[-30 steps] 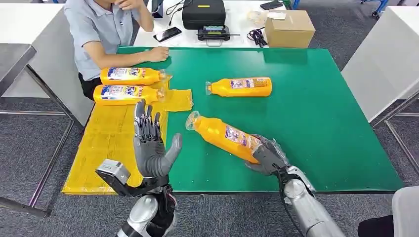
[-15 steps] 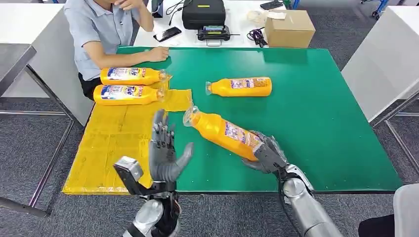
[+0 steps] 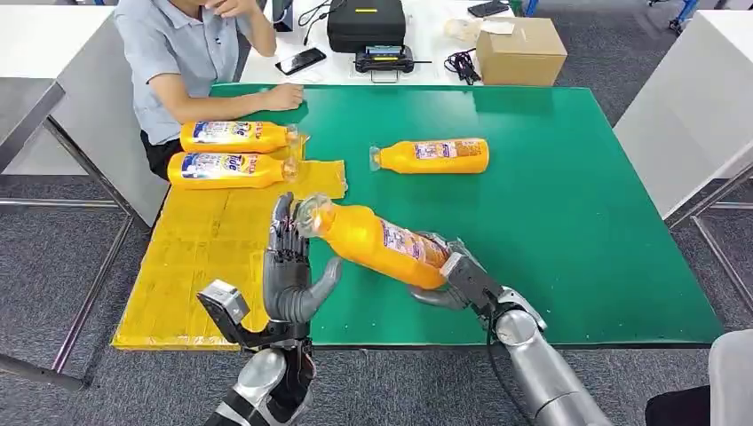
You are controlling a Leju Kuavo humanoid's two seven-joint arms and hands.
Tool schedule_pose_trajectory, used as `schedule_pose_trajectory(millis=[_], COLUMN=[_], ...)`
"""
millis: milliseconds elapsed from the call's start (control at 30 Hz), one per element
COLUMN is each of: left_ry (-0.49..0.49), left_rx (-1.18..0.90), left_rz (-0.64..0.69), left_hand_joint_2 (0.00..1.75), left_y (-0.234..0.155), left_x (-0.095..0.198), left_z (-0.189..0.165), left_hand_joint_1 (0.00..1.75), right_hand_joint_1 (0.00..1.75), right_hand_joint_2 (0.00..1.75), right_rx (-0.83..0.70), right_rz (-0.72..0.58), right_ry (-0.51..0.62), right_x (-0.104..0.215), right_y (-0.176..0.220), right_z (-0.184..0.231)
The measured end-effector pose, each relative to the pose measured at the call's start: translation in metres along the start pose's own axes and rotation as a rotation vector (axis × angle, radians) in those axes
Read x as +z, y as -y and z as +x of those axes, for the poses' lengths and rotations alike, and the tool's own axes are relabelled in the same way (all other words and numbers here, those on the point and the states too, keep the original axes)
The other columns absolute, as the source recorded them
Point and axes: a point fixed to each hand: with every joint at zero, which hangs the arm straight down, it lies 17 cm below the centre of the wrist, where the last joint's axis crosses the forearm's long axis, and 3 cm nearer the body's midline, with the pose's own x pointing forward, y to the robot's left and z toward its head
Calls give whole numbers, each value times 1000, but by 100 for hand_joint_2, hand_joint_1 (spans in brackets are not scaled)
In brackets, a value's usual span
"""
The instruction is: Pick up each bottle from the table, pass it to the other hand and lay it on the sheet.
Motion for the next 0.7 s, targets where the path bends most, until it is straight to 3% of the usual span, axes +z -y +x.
schedule_pose_trajectory(millis=[700], left_ry=[-47], left_rx=[146], left_rz=[-92], left_hand_joint_2=[175], left_y=[23], left_x=[1], left_z=[-10], left_hand_joint_1=[0], right_hand_joint_1=[175], right_hand_joint_2=[175], right_rx=[-95], right_rz=[115], right_ry=[69], right_x=[-1], right_y=[-30], right_z=[18])
